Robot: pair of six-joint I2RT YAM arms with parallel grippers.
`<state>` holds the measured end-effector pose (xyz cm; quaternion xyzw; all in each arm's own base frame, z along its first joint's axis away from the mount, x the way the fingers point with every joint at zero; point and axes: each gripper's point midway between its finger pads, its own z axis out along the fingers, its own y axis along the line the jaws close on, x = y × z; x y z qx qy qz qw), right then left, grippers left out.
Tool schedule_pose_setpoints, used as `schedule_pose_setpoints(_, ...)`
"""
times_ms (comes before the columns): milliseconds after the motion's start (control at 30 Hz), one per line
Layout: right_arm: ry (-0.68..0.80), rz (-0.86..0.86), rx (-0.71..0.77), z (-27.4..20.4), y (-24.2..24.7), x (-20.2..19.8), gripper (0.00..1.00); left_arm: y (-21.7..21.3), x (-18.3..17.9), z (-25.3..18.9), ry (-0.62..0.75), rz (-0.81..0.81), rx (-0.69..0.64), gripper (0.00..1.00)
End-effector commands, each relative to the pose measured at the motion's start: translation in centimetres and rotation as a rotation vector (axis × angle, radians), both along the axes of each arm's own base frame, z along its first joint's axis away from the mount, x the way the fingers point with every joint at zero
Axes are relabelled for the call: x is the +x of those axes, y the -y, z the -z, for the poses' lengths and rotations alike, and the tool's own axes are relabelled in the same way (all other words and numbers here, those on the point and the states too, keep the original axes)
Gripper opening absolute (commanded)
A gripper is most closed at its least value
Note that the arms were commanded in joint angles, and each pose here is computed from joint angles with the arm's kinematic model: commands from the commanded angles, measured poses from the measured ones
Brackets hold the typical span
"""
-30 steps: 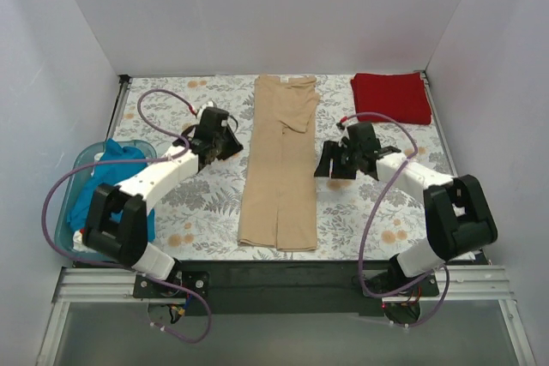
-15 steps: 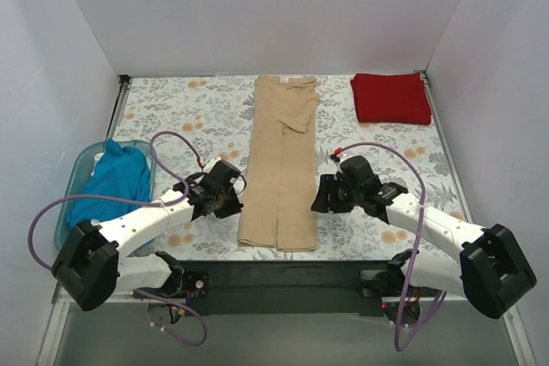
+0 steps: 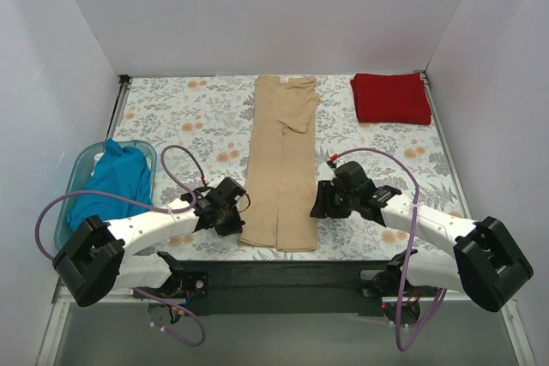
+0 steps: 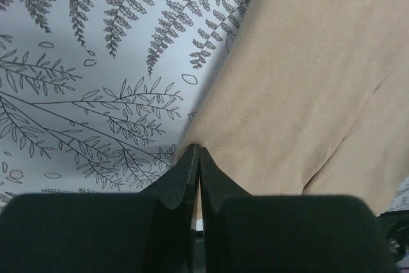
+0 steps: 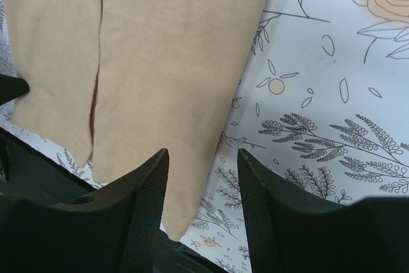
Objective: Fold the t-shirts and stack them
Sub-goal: Fold the tshirt
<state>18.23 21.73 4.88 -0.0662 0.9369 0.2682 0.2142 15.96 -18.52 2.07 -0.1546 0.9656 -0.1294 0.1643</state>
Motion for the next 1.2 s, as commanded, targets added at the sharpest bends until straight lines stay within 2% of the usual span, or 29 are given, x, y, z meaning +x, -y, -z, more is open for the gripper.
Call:
schedule_pose_setpoints(0, -0.005, 0.008, -0.007, 1.0, 0.1, -0.4, 0.54, -0.1, -1.1, 0.0, -0.023, -0.04, -0.017, 0.0)
schedule_pose_setpoints(400, -0.031, -0.014, -0.003, 1.5, 0.6, -1.9, 0.54, 0.0, -3.2, 0.2, -0.072, 0.011, -0.013, 0.0)
schedule_pose_setpoints(600, -0.059, -0.028, -0.018, 1.9, 1.3, -3.4, 0.55, 0.1, -4.3, 0.2, -0.107, 0.047, -0.01, 0.0)
schedule_pose_setpoints(700, -0.08, -0.045, -0.007, 1.8, 1.3, -4.3, 0.56, 0.1, -5.0, 0.5, -0.134, 0.072, -0.009, 0.04)
schedule_pose_setpoints(1167, -0.196, -0.146, 0.014, 2.6, 1.4, -9.0, 0.56, -0.7, -6.3, -1.0, -0.17, 0.121, 0.021, 0.01)
